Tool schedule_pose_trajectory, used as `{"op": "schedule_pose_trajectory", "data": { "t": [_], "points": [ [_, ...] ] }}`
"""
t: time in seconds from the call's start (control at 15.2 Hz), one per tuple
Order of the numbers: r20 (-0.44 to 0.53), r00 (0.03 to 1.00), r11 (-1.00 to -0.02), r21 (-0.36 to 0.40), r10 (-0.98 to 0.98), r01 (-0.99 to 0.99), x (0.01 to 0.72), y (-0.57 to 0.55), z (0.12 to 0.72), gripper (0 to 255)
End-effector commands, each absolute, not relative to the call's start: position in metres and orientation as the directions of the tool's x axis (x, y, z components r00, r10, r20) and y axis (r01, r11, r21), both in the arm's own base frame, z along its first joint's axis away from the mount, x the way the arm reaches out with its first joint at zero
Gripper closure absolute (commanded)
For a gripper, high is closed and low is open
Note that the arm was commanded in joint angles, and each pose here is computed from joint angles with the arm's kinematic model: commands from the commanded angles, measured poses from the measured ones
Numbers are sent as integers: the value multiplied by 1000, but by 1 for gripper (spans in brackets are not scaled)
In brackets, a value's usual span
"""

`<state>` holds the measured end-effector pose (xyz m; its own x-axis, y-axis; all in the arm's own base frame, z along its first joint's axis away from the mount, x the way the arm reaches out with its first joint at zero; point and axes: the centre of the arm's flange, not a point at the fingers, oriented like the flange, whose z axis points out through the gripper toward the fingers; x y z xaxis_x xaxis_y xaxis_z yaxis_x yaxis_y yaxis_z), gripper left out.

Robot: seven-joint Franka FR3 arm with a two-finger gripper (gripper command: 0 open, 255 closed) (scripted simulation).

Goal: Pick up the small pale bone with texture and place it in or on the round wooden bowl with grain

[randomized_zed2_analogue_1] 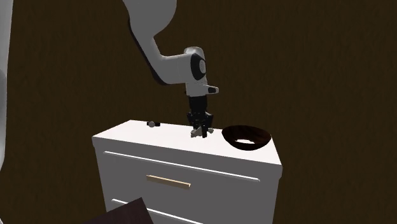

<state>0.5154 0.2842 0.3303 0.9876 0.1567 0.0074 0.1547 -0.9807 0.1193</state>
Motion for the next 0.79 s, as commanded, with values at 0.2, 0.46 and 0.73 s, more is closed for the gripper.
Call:
{"op": "schedule_pose_trajectory", "data": {
  "t": [0.2, 0.46, 0.73],
  "points": [
    [7, 988, -981, 120, 157, 155, 516, 284, 357, 255],
    [7, 988, -981, 120, 157, 155, 516, 284, 378, 255],
    [7, 988, -981, 120, 157, 155, 516, 284, 399, 255]
  ]
}}
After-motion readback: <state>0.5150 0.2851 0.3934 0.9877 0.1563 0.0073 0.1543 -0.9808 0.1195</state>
